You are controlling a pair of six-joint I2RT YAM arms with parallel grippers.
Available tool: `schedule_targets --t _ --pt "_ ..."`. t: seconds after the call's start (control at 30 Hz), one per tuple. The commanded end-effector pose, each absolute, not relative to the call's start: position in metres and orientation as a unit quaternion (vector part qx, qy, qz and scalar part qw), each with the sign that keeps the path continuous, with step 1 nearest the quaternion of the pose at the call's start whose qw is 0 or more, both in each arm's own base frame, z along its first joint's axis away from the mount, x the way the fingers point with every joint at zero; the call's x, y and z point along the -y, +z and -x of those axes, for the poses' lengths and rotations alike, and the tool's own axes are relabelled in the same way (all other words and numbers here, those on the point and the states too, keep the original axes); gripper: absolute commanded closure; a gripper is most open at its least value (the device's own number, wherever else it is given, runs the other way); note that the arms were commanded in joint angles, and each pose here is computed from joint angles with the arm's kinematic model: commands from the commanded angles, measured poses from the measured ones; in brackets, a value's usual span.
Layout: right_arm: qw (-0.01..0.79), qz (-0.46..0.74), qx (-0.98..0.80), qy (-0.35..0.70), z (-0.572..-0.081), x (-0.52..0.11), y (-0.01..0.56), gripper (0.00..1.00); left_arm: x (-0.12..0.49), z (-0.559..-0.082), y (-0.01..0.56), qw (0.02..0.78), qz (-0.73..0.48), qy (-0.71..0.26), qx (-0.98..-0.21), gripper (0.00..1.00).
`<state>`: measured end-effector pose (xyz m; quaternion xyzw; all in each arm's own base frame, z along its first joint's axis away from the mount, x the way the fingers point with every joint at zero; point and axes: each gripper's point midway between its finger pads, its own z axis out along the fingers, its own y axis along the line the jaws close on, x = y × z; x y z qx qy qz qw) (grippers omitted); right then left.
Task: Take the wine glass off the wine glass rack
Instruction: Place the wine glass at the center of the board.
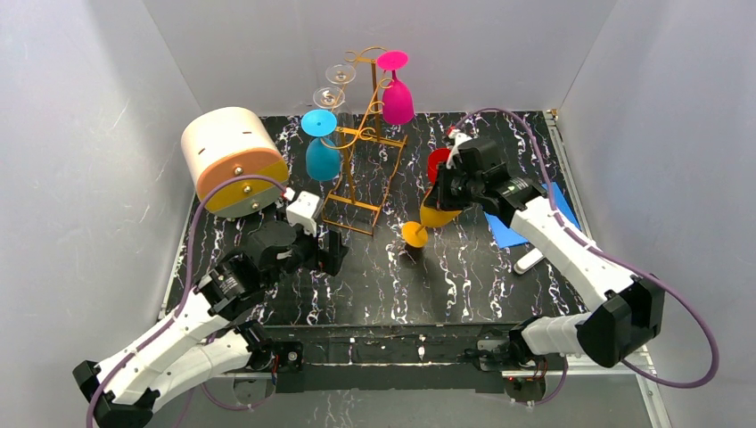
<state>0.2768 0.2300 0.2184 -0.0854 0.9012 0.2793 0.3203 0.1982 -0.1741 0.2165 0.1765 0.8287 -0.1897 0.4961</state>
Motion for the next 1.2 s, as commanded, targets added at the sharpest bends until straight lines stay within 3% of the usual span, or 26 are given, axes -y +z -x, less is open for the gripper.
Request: schedule_targets --t 0.0,0.47,1.17 --pt "0.382 0.137 -0.883 0.236 -0.293 -0.241 0.243 0.99 0.165 -0.201 0.233 0.514 -0.161 -0.181 -0.823 0.02" --pt "0.444 0.253 -0.850 0.131 -0.332 -0.290 0.240 0.99 0.153 -0.199 0.239 0.525 -0.153 -0.167 -0.820 0.02" --pt "0.406 0.339 -0.845 0.080 -0.376 -0.326 0.180 0.99 0.132 -0.192 0.252 0.542 -0.140 -0.150 -0.815 0.02"
